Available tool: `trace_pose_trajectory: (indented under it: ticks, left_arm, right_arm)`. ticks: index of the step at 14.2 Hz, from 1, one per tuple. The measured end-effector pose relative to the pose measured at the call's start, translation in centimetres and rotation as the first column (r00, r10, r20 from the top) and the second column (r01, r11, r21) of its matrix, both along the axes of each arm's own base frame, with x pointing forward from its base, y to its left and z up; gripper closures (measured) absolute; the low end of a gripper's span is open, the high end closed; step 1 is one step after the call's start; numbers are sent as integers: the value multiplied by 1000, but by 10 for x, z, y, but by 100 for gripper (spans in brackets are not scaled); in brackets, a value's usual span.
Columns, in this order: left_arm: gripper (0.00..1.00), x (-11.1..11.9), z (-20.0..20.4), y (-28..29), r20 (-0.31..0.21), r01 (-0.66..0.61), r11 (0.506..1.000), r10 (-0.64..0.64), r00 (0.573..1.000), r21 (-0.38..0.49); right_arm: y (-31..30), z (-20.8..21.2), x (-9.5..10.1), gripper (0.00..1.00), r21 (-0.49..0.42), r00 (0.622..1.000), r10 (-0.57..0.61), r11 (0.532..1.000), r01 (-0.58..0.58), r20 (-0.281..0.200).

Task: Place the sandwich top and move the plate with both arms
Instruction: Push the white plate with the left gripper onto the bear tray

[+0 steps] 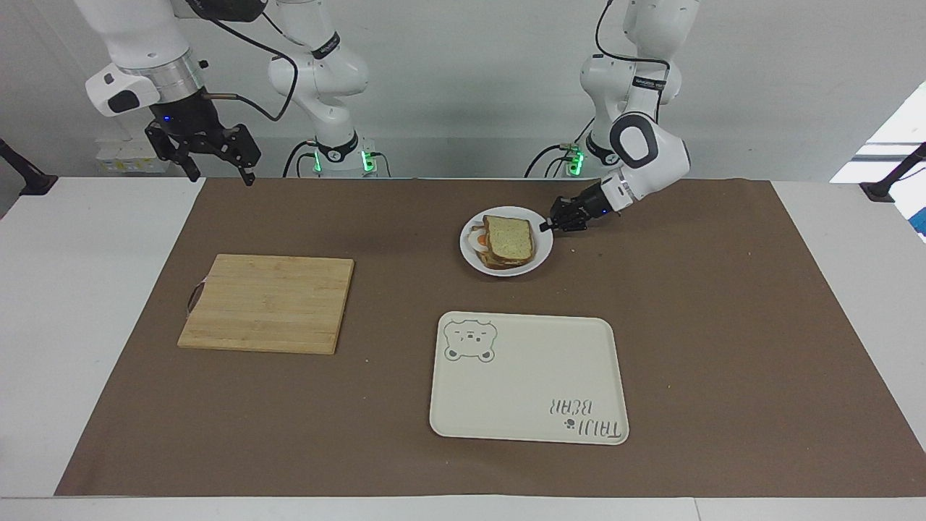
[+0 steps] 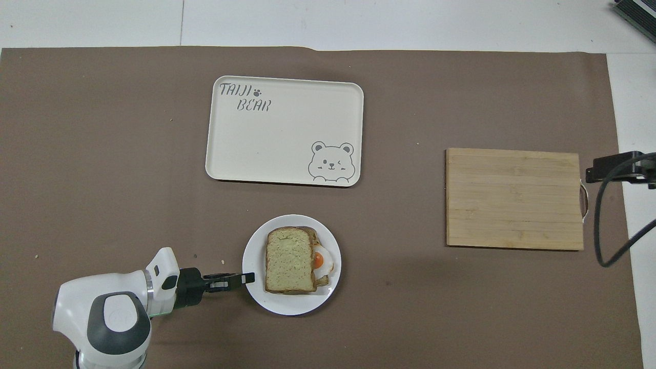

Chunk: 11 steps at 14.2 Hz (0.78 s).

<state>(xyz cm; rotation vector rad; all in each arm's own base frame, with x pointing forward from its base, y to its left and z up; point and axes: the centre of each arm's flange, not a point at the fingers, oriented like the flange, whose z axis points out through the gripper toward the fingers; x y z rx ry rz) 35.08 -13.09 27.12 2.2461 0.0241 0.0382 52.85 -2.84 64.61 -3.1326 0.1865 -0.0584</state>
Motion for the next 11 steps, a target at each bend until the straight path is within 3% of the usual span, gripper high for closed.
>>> trace_pose_trajectory:
  ticks: [6, 8, 11]
  left_arm:
    - [95, 40, 30, 30, -6, -107, 990, 107, 994, -95]
    - [95, 68, 49, 42, -15, -139, 980, 138, 990, -143]
    - [95, 121, 68, 54, -21, -165, 977, 164, 986, -132]
  right_arm:
    - [0, 0, 0, 0, 0, 1000, 0, 1000, 0, 0]
    - [0, 0, 0, 0, 0, 1000, 0, 1000, 0, 0]
    - [0, 0, 0, 0, 0, 1000, 0, 1000, 0, 0]
